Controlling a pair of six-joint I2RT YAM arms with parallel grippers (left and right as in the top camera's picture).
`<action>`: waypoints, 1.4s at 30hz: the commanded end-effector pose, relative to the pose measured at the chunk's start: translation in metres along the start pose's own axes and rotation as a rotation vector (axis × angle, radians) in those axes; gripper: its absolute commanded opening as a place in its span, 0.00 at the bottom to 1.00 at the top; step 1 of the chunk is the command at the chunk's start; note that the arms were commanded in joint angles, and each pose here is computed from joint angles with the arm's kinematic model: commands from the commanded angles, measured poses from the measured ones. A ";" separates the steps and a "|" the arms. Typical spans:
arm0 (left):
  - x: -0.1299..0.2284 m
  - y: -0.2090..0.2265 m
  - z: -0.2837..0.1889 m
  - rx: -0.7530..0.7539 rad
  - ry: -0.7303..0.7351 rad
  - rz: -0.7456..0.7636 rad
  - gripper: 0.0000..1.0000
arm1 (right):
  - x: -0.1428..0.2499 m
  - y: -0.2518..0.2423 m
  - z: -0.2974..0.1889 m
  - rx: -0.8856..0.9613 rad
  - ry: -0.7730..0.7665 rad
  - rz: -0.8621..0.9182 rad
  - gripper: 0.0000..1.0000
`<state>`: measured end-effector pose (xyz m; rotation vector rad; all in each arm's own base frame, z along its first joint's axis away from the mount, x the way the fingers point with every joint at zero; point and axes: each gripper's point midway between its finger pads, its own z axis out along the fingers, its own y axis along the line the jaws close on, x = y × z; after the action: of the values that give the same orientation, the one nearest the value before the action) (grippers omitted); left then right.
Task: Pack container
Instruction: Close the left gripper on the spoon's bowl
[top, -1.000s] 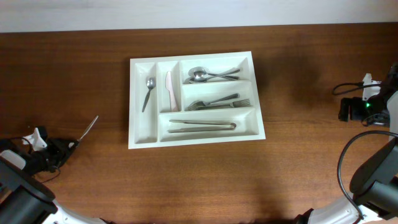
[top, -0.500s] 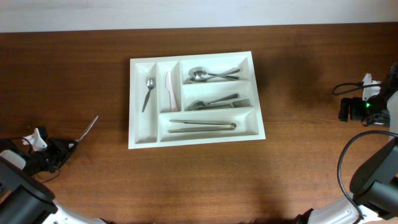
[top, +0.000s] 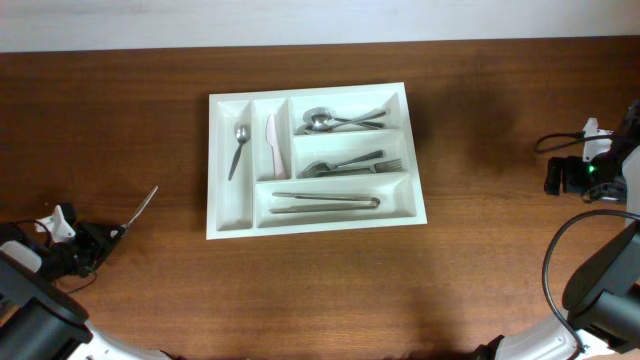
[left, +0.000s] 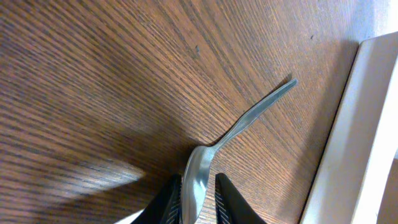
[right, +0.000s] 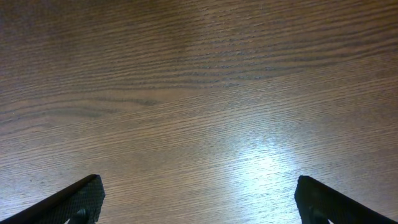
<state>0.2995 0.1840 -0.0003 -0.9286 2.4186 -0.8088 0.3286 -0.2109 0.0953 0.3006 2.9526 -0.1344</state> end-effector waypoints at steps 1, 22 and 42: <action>0.005 0.008 0.006 -0.012 0.019 -0.007 0.21 | -0.001 -0.002 -0.004 0.013 -0.011 0.008 0.99; 0.003 0.008 0.006 -0.013 0.010 0.000 0.14 | -0.001 -0.002 -0.004 0.013 -0.011 0.008 0.99; 0.000 0.009 0.006 -0.014 0.000 0.005 0.09 | -0.001 -0.002 -0.004 0.013 -0.011 0.008 0.99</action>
<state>0.3016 0.1887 -0.0024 -0.9181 2.4172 -0.7800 0.3286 -0.2109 0.0953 0.3017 2.9525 -0.1343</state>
